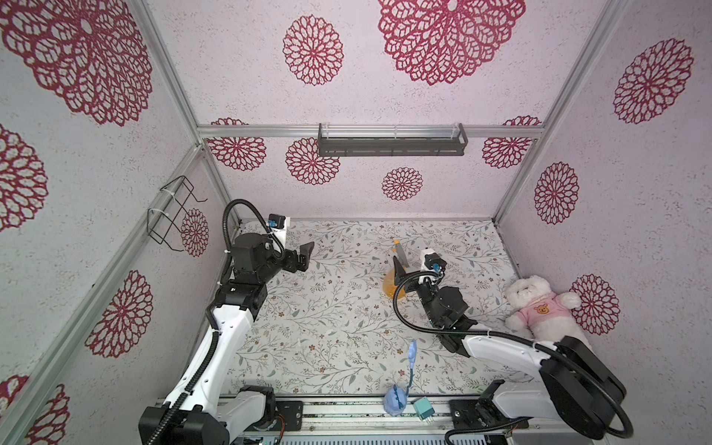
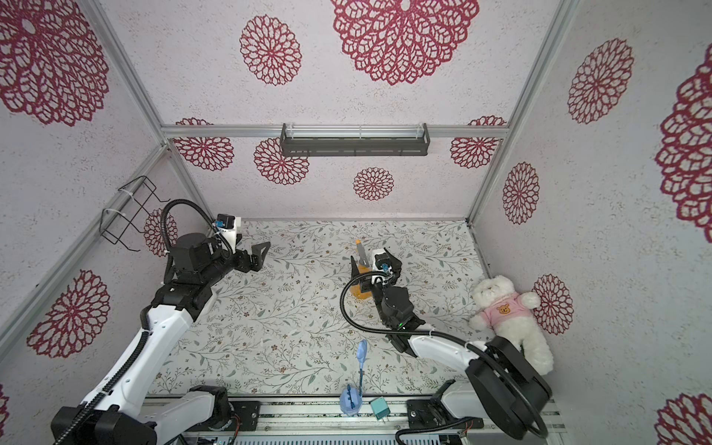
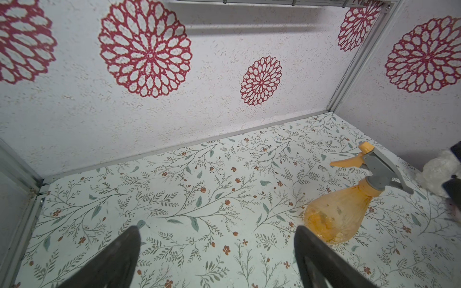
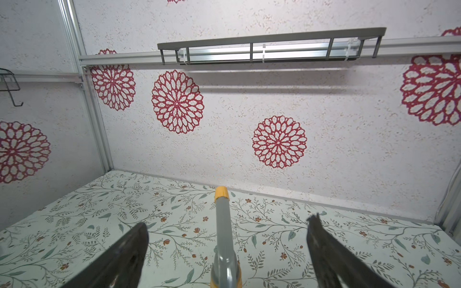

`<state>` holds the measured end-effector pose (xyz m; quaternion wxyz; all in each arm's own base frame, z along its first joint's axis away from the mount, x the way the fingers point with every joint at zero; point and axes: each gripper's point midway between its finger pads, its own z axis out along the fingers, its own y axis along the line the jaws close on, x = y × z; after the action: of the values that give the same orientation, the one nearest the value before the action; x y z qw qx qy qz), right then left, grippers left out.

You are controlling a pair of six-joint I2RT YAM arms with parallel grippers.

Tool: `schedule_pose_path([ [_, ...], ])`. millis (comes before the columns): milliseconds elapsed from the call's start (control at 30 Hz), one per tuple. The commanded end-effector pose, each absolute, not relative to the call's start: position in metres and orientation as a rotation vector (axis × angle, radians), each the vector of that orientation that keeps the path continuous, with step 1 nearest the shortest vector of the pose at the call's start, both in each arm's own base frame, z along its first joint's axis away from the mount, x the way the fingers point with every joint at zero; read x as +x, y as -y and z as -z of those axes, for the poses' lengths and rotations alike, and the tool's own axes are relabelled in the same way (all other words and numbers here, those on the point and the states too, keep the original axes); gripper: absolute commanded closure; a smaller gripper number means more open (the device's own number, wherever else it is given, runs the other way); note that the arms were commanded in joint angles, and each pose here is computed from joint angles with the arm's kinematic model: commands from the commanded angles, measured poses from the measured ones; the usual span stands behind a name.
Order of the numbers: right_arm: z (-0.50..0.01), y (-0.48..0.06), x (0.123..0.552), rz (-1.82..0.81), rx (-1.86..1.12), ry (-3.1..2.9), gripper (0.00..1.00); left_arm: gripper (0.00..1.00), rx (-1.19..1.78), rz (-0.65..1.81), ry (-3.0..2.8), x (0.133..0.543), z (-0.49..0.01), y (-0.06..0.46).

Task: Attach spray nozzles to spray bottles
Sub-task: Place the spray bottle at the center of the board, then reset both arms

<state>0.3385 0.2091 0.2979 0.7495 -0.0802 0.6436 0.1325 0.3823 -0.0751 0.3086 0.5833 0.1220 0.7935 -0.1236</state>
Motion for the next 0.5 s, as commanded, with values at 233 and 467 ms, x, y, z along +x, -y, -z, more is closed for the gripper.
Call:
schedule_pose_path([
  [233,-0.287,-0.064,0.390,0.085,0.001,-1.629,0.01,0.03,-0.074,0.032,-1.947,0.398,-0.207,-0.044],
  [467,-0.191,0.006,0.369,0.187,0.174,-1.691,0.01,0.03,-0.073,0.016,-1.918,0.395,-0.153,-0.047],
])
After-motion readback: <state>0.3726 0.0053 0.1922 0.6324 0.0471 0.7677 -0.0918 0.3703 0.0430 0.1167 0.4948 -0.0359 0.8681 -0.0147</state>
